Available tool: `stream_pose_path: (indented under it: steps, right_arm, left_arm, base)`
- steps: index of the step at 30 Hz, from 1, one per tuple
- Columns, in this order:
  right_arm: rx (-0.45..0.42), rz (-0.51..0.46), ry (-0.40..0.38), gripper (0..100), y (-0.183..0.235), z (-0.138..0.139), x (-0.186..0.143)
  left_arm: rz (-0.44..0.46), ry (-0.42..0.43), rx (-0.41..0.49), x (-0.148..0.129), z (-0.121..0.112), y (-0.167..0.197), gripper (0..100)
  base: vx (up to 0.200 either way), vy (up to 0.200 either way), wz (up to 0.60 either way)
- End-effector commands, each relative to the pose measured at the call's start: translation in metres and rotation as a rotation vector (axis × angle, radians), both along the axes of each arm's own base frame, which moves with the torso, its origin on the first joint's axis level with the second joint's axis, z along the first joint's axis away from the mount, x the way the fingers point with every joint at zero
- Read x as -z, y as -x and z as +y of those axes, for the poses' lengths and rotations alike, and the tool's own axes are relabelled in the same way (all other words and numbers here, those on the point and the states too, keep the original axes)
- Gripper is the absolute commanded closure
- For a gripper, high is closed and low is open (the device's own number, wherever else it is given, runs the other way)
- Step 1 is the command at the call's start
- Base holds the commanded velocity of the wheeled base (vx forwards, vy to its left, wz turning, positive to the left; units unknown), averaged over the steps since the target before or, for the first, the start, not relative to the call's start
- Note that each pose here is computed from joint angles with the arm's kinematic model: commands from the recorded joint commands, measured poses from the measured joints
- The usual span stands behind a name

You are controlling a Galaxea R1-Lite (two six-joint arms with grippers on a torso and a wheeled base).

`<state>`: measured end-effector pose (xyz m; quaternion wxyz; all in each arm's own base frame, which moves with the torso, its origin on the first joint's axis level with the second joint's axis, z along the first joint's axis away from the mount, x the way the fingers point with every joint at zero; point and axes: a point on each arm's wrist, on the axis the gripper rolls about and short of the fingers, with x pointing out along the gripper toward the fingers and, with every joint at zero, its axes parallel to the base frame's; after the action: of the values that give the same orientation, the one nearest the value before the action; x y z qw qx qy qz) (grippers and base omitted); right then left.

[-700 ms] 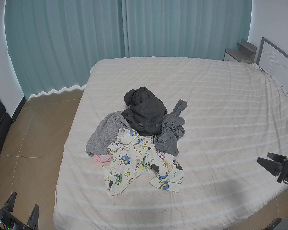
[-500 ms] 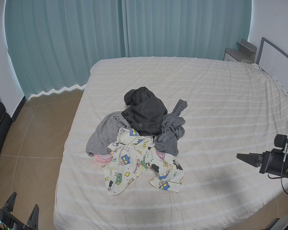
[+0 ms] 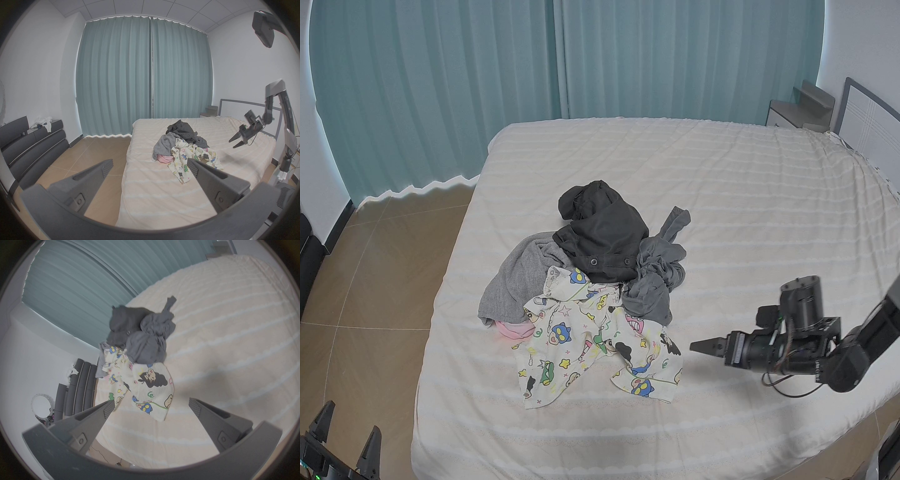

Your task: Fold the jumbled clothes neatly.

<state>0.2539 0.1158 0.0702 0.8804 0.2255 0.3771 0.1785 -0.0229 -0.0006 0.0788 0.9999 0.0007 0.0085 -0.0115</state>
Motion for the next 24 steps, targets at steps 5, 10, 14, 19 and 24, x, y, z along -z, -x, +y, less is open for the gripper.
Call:
stream_pose_path:
  steps: [5,10,14,19,24]
  right_arm:
    - [-0.017,0.102,0.037,0,-0.031,0.050,0.068]
    - [-0.020,0.107,0.042,0,-0.033,0.053,0.072]
    - [-0.022,0.110,0.045,0,-0.032,0.054,0.073]
    - [-0.028,0.118,0.058,0,-0.033,0.057,0.079]
    - [-0.027,0.128,0.071,0,-0.040,0.063,0.083]
  left_arm:
    - [0.003,0.000,0.000,0.004,0.000,0.000,0]
    - [0.003,0.000,0.000,0.004,0.000,0.000,0]
    - [0.003,0.000,0.000,0.004,0.000,0.000,0]
    - [0.003,0.000,0.000,0.004,0.000,0.000,0]
    - [0.003,0.000,0.000,0.004,0.000,0.000,0]
  base:
    - [0.000,0.000,0.00]
    - [0.000,0.000,0.00]
    - [0.000,0.000,0.00]
    - [0.000,0.000,0.00]
    - [0.000,0.000,0.00]
